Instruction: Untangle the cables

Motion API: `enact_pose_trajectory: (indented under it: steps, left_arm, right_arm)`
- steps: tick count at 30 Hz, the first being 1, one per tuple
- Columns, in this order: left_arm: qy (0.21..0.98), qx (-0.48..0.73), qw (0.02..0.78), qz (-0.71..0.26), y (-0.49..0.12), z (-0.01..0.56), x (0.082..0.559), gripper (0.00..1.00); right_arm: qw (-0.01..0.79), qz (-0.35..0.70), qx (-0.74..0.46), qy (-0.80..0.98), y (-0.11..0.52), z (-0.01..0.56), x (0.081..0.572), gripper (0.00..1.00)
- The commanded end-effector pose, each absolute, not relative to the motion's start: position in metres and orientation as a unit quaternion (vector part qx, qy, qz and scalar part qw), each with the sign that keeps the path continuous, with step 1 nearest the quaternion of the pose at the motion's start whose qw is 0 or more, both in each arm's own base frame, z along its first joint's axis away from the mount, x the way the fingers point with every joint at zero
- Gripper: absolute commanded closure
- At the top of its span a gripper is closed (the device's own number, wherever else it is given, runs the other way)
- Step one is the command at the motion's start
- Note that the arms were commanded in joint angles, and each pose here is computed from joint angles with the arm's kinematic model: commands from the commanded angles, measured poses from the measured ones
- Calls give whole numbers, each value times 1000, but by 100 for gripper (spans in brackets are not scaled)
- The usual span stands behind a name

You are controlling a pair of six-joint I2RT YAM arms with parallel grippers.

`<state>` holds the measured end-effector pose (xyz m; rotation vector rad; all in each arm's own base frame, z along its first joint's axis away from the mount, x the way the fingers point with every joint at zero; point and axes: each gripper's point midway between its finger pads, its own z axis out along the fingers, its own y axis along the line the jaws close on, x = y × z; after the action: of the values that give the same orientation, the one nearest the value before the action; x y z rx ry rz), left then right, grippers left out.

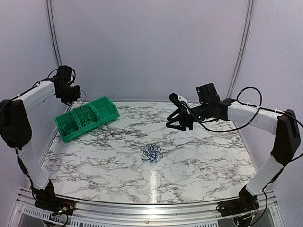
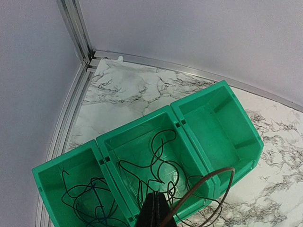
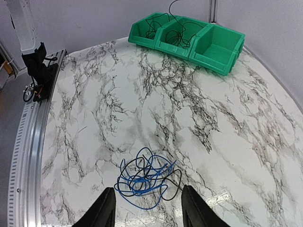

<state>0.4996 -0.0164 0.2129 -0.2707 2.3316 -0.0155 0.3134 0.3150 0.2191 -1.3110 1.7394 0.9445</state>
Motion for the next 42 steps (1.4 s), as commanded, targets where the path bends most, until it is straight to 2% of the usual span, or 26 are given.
enact_pose_trajectory:
  steps: [1, 12, 16, 26, 42]
  left_arm:
    - [914, -121, 387, 27, 4, 210, 509, 100]
    - [895, -170, 400, 103, 51, 217, 504, 100]
    - [894, -179, 394, 115, 54, 203, 503, 100]
    - [927, -129, 349, 55, 3, 143, 514, 100]
    - [948, -107, 298, 41, -18, 92, 517, 100]
  right_arm:
    - [385, 367, -515, 672, 313, 232, 316, 52]
    - [376, 368, -515, 676, 314, 224, 318, 52]
    - [374, 368, -515, 678, 314, 222, 318, 52]
    - [367, 369, -515, 681, 315, 217, 319, 52]
    - [366, 371, -517, 680, 315, 217, 318, 52]
